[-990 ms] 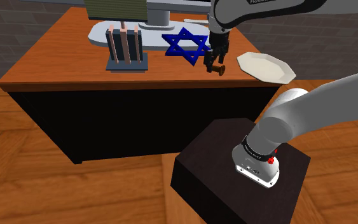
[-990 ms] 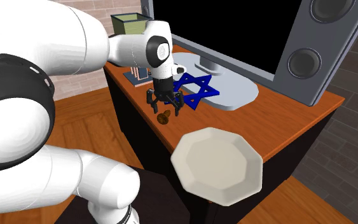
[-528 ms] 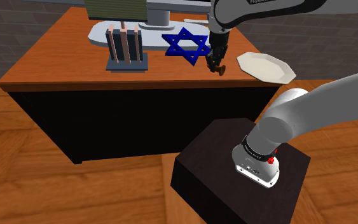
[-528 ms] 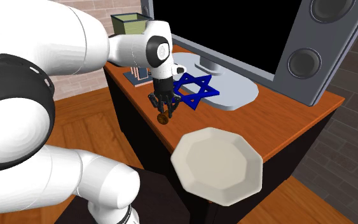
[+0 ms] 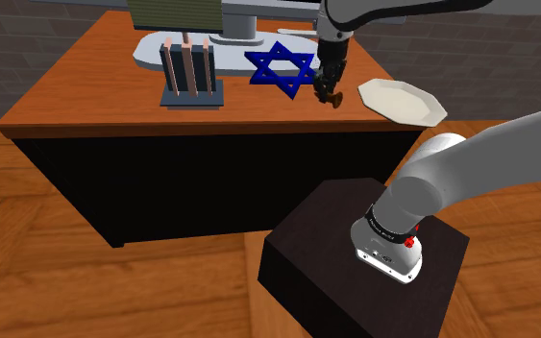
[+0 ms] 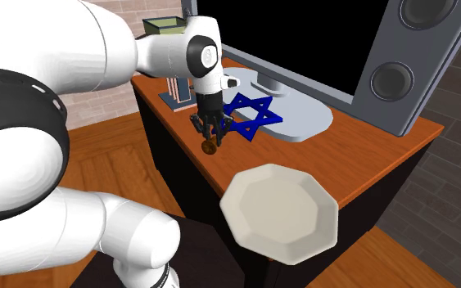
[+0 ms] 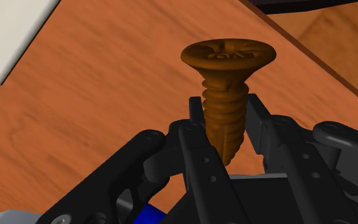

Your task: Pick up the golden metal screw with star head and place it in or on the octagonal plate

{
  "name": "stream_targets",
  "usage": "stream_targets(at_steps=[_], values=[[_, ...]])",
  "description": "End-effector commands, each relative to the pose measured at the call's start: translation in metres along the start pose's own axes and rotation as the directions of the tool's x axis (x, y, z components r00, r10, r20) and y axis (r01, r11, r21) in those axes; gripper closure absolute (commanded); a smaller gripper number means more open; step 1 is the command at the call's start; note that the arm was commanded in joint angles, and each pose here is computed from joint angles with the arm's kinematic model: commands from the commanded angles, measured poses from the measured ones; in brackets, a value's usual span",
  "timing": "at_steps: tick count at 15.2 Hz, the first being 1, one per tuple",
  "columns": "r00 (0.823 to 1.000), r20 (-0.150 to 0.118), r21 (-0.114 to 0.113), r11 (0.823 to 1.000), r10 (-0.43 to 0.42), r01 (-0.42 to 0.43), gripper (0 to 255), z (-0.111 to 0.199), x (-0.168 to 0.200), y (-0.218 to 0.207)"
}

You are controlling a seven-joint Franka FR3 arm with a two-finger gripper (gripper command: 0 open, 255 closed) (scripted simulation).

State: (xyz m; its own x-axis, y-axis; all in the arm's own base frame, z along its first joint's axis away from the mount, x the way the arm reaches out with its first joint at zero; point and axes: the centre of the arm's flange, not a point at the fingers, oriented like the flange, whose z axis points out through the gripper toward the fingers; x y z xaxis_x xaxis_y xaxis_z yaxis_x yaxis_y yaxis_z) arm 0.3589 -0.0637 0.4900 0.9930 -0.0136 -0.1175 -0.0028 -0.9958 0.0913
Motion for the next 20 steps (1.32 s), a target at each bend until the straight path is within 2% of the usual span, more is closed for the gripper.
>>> stream_targets(at_steps=[1,12,20], values=[[1.000,0.000,0.000,1.000,0.000,0.000,255,-0.010,-0.002,0.002],[1.000,0.000,0.000,1.000,0.000,0.000,255,-0.063,-0.008,0.007],[1.000,0.000,0.000,1.000,0.000,0.000,255,-0.047,-0.066,0.094]])
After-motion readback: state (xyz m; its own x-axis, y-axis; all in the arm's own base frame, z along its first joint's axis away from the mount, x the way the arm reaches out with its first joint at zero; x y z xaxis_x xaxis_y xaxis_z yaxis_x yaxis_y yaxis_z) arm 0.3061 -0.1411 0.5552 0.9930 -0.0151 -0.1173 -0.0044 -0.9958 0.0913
